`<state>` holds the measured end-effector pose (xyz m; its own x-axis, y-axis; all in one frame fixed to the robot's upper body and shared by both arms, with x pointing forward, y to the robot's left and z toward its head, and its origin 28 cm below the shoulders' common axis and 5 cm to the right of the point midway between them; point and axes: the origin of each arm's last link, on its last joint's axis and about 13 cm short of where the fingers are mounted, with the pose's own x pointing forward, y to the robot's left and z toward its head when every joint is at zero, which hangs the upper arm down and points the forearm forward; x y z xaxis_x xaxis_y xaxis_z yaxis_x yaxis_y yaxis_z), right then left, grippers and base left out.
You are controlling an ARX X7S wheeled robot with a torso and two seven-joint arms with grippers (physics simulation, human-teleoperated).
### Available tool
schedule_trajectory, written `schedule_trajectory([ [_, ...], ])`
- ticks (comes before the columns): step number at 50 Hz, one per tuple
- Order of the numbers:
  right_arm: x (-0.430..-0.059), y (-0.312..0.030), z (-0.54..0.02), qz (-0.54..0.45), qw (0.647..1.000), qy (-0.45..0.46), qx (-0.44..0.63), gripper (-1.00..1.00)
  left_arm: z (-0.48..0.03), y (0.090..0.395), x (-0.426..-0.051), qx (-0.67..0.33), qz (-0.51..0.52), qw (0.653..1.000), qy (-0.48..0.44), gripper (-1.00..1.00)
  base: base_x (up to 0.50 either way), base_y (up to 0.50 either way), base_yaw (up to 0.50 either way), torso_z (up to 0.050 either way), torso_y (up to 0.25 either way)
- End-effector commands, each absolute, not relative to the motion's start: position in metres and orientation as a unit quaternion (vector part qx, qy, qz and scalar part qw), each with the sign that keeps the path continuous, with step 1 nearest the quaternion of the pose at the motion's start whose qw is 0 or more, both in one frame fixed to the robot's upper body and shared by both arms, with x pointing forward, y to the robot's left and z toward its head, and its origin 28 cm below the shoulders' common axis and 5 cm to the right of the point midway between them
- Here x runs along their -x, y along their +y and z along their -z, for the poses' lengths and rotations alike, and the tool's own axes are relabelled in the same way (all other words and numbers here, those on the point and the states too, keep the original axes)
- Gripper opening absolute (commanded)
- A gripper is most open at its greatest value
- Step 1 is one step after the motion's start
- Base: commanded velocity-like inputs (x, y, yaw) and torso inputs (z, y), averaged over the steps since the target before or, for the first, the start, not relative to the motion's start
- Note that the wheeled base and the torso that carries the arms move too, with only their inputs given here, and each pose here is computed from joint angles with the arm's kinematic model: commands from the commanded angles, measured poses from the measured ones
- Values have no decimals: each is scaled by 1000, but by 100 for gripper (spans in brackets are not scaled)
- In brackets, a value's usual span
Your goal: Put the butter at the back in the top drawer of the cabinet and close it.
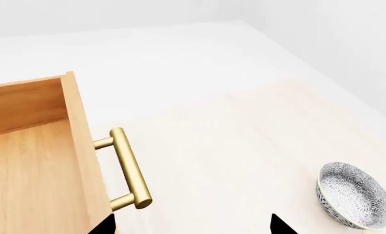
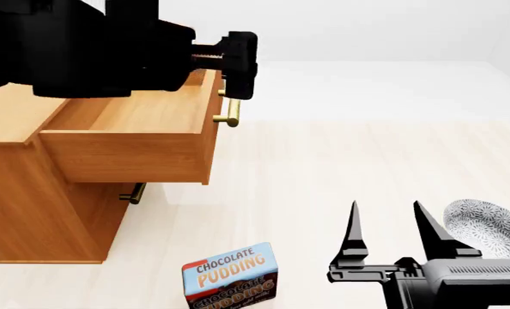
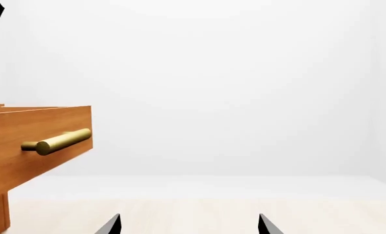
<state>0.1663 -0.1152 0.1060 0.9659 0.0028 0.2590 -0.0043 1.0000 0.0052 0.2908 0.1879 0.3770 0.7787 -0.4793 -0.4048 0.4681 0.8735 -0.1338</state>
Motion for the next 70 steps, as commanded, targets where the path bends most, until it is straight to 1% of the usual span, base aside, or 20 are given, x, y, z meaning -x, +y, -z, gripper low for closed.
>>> schedule_trajectory([
  [1, -164, -118, -110, 10, 991, -134, -5, 100, -375, 202, -238, 5, 280, 948, 151, 100, 0, 0, 0, 0, 0],
  [8, -162, -121, -112, 17, 990, -137, -8, 100, -365, 210, -207, 0, 293, 950, 109, 100, 0, 0, 0, 0, 0],
  [17, -159, -125, -118, 24, 990, -136, -13, 100, -337, 224, -170, -3, 307, 950, 55, 100, 0, 0, 0, 0, 0],
  [25, -150, -138, -136, 14, 992, -124, -24, 100, -313, 234, -140, 5, 319, 948, 13, 100, 0, 0, 0, 0, 0],
  [30, -140, -147, -156, -10, 993, -113, -18, 100, -303, 238, -131, 13, 321, 947, -3, 100, 0, 0, 0, 0, 0],
  [38, -128, -163, -187, -58, 995, -75, 30, 100, -293, 244, -126, 18, 325, 945, -15, 100, 0, 0, 0, 0, 0],
  [47, -133, -183, -213, -109, 987, 11, 114, 100, -287, 247, -124, 26, 325, 945, -31, 100, 0, 0, 0, 0, 0],
  [53, -142, -196, -231, -147, 973, 73, 161, 100, -284, 249, -125, 22, 321, 946, -40, 100, 0, 0, 0, 0, 0],
  [57, -145, -202, -241, -175, 959, 115, 192, 100, -283, 249, -125, 14, 341, 939, -39, 100, 0, 0, 0, 0, 0],
  [61, -148, -208, -251, -201, 942, 158, 218, 100, -282, 249, -124, 13, 354, 934, -37, 100, 0, 0, 0, 0, 0],
  [66, -145, -216, -259, -235, 911, 214, 262, 100, -276, 251, -123, 17, 365, 930, -31, 100, 0, 0, 0, 0, 0],
  [70, -144, -224, -264, -235, 895, 244, 289, 100, -270, 255, -123, 15, 373, 928, -26, 100, 0, 0, 0, 0, 0],
])
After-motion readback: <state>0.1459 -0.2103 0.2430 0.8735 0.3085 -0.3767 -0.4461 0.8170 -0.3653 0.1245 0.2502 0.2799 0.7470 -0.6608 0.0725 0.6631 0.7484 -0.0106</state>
